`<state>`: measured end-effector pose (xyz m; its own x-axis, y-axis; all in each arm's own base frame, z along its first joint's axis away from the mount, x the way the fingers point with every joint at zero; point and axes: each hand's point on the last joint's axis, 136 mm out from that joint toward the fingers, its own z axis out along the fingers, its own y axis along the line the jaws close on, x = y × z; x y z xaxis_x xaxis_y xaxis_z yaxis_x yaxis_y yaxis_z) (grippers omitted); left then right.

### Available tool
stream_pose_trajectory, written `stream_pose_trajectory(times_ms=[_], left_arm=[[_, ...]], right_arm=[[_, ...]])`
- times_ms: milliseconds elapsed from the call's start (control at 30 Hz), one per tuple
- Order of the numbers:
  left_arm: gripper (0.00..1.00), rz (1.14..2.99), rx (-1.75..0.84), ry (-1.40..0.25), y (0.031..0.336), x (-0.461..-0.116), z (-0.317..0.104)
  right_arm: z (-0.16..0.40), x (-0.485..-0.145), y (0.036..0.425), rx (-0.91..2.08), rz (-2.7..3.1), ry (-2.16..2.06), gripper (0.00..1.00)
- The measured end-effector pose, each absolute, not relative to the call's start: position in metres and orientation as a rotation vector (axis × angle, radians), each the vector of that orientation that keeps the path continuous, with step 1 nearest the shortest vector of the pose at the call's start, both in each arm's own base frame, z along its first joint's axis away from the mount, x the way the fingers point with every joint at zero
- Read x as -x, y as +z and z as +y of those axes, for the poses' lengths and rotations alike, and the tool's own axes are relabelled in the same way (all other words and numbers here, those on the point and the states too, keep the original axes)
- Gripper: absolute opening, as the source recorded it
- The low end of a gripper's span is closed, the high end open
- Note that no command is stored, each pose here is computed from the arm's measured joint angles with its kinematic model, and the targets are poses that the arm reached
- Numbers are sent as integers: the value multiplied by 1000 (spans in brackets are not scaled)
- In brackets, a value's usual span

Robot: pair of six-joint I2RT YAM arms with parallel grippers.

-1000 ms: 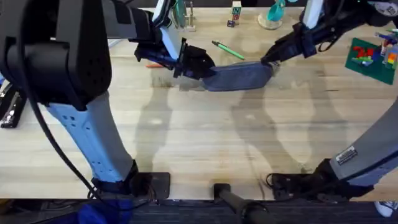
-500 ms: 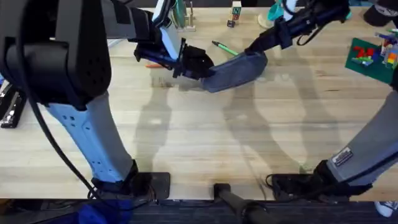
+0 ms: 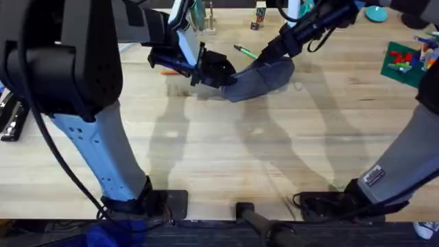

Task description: Unzip the bag, pick up the pens from the table one at a time and place them inside, then zip the bag closed.

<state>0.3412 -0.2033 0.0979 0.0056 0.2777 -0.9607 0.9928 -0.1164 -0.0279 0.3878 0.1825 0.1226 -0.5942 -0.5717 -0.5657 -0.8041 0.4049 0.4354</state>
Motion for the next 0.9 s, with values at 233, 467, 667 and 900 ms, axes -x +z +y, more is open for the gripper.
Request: stream_pose_trajectory(times_ms=[233,467,667,900], left_arm=[[43,1364,-1503,-1158,98,-341,-203],[43,1370,-1499,-1157,98,-342,-202],[43,1367,-1496,-1154,98,-343,-201],[43,1366,-1494,-1150,98,-344,-200]], right_arm=[[199,-383,122,1244,2323,991,35],[211,-377,134,1299,2290,943,37],[228,-367,143,1317,2292,937,39],[241,-369,140,1285,2302,935,39]])
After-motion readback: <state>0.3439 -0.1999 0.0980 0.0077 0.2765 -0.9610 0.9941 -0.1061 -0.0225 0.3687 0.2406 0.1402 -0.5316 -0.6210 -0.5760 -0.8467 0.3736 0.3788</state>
